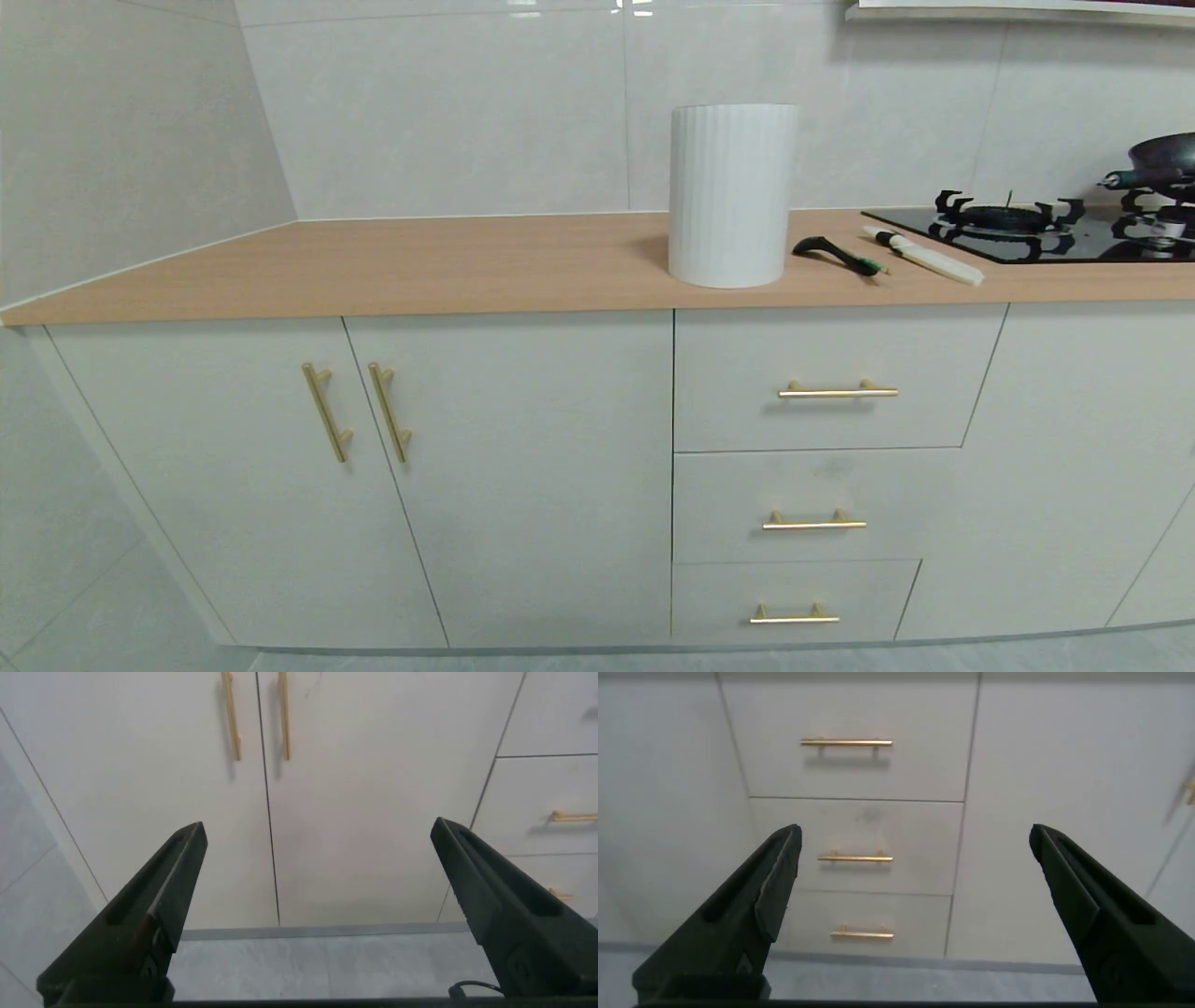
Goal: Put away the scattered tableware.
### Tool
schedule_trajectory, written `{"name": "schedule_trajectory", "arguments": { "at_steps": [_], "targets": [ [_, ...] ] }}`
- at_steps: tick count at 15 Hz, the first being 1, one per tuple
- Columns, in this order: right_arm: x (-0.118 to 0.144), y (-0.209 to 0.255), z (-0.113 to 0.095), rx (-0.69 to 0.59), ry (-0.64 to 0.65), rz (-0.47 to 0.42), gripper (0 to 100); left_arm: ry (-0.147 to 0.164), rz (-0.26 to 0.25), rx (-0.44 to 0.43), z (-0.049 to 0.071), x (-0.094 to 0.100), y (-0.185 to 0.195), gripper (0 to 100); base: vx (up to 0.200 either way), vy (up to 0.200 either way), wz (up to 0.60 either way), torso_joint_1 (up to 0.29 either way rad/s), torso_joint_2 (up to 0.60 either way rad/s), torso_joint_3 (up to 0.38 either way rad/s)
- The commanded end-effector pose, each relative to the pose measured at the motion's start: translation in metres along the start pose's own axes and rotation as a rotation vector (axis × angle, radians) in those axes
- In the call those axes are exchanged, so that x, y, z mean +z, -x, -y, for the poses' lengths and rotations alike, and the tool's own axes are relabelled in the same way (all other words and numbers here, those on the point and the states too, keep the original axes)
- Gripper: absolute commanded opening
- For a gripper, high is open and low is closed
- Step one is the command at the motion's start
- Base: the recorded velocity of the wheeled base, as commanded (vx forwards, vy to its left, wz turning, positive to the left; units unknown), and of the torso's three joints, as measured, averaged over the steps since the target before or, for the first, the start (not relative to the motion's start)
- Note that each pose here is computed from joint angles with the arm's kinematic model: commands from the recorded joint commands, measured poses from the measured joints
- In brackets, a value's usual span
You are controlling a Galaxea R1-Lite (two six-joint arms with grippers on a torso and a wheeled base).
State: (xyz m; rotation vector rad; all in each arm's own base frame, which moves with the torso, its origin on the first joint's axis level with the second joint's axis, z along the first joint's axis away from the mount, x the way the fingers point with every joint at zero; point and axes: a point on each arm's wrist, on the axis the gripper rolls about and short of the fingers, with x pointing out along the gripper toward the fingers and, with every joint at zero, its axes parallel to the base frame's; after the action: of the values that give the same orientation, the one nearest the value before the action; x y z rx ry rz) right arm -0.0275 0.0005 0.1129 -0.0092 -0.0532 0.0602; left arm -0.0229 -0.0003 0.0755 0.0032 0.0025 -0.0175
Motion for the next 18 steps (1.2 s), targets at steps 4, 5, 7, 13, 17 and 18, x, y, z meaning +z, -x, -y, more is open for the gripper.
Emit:
{"name": "schedule_trajectory", "arguments": {
  "at_steps": [4, 5, 7, 13, 17, 18],
  "targets": [
    [0.025, -0.069, -0.003, 0.175, -0.020, -0.413, 100, 0.000, -0.001, 0.001, 0.000, 0.000, 0.000, 100, 0.000, 0.000, 0.00, 0.000, 0.00, 0.000],
    [0.035, -0.110, -0.007, 0.188, -0.017, -0.517, 100, 0.000, -0.001, 0.001, 0.000, 0.000, 0.000, 100, 0.000, 0.000, 0.00, 0.000, 0.00, 0.000],
    [0.044, -0.158, -0.014, 0.215, -0.015, -0.580, 100, 0.000, -0.001, 0.001, 0.000, 0.000, 0.000, 100, 0.000, 0.000, 0.00, 0.000, 0.00, 0.000],
    [0.020, -0.273, -0.032, 0.218, -0.028, -0.649, 100, 0.000, -0.001, 0.001, 0.000, 0.000, 0.000, 100, 0.000, 0.000, 0.00, 0.000, 0.00, 0.000],
    [-0.040, -0.314, -0.039, 0.213, -0.022, -0.781, 100, -0.001, -0.001, 0.001, 0.000, 0.000, 0.000, 100, 0.000, 0.000, 0.00, 0.000, 0.00, 0.000],
    [-0.050, -0.322, -0.042, 0.202, -0.015, -0.756, 100, 0.000, -0.001, 0.001, 0.000, 0.000, 0.000, 100, 0.000, 0.000, 0.00, 0.000, 0.00, 0.000]
  ]
}}
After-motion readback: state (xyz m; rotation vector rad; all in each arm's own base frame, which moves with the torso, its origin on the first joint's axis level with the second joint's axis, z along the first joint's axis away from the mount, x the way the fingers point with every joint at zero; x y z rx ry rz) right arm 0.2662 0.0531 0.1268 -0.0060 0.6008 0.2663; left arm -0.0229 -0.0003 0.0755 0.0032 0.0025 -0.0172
